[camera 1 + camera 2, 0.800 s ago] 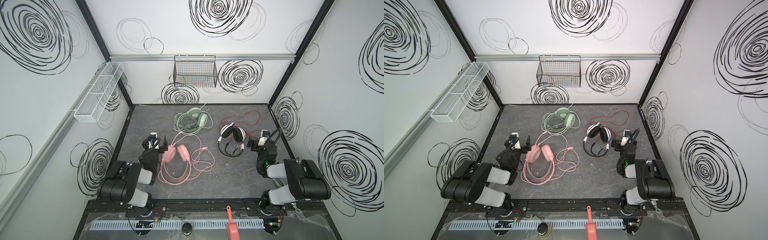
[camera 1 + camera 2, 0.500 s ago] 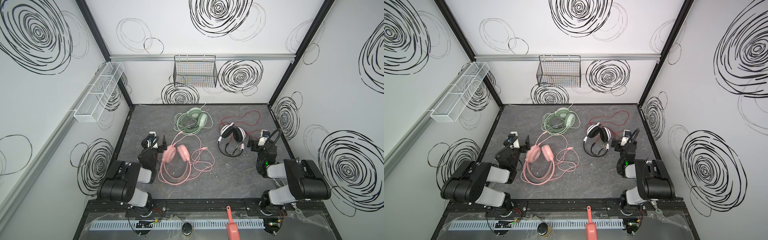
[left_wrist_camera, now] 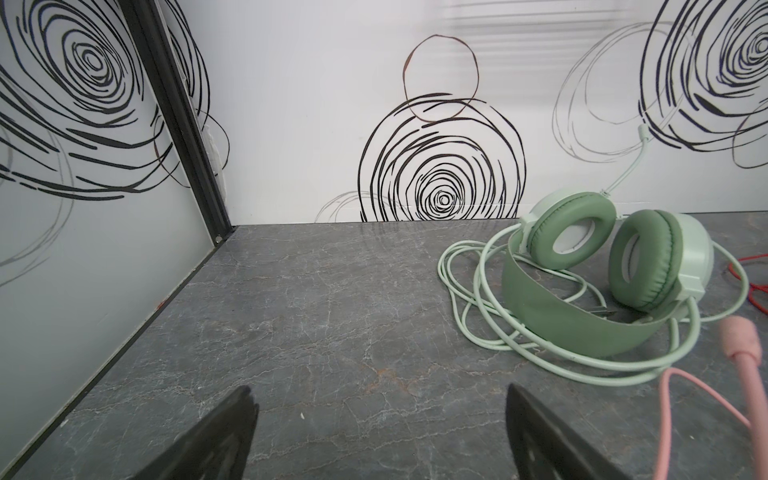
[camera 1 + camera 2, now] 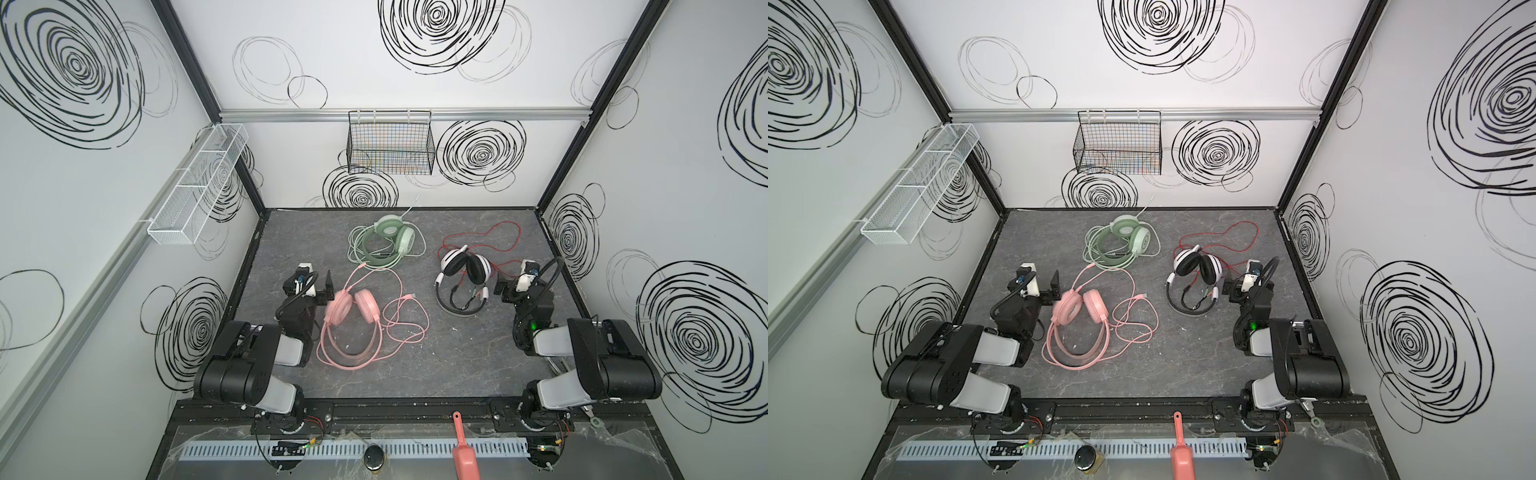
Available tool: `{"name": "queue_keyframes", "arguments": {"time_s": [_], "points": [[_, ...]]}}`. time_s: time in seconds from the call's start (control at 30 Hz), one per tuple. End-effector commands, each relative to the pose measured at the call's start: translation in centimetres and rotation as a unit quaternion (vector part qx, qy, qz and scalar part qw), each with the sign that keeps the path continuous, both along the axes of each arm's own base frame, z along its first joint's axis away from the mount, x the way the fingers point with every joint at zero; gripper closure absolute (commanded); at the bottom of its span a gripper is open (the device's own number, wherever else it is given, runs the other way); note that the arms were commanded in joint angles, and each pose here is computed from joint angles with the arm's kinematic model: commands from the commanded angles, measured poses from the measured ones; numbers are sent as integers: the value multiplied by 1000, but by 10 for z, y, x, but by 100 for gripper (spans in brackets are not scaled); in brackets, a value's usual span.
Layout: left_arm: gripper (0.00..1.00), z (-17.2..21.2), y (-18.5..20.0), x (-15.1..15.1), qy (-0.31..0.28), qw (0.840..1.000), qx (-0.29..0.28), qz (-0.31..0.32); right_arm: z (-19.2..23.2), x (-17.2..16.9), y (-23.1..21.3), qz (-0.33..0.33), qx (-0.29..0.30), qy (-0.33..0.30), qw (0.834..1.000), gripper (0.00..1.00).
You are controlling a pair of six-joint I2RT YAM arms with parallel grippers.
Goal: Wrap the headphones
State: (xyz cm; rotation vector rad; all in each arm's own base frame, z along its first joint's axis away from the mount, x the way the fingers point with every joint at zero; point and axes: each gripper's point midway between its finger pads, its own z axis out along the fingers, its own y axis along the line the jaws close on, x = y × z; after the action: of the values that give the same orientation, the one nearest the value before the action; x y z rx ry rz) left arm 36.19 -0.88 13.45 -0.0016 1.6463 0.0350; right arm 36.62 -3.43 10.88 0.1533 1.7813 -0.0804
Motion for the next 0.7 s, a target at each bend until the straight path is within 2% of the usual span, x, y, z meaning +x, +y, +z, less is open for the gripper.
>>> {"name": "queue_keyframes", "arguments": {"time_s": [0.0, 0.33, 0.4, 0.47, 0.5, 0.53, 0.6, 0.63, 0.67], "points": [[4, 16, -2, 4, -29, 1000, -4, -4, 8, 4, 0, 0, 3, -13, 1000, 0], [4, 17, 0, 4, -29, 1000, -7, -6, 9, 3, 0, -1, 3, -15, 1000, 0], [4, 26, -11, 0, -33, 999, 15, -13, 28, 0, 6, 9, -26, -44, 999, 0], [4, 44, -20, -13, -42, 998, 47, 24, 49, 3, 12, -6, -35, -35, 999, 0], [4, 60, -29, -20, -53, 997, 52, 38, 64, 4, 8, -39, 4, -30, 999, 0], [4, 76, -36, -26, -72, 996, 33, 43, 82, 5, 5, -57, 26, -43, 997, 0], [4, 110, -55, -39, -117, 991, -64, 26, 115, 0, -4, -87, 89, -77, 989, 0], [4, 120, -63, -44, -127, 984, -127, 11, 121, -6, -14, -120, 141, -89, 979, 0], [4, 130, -76, -47, -127, 970, -206, -19, 118, -17, -27, -164, 203, -91, 961, 0]]}}
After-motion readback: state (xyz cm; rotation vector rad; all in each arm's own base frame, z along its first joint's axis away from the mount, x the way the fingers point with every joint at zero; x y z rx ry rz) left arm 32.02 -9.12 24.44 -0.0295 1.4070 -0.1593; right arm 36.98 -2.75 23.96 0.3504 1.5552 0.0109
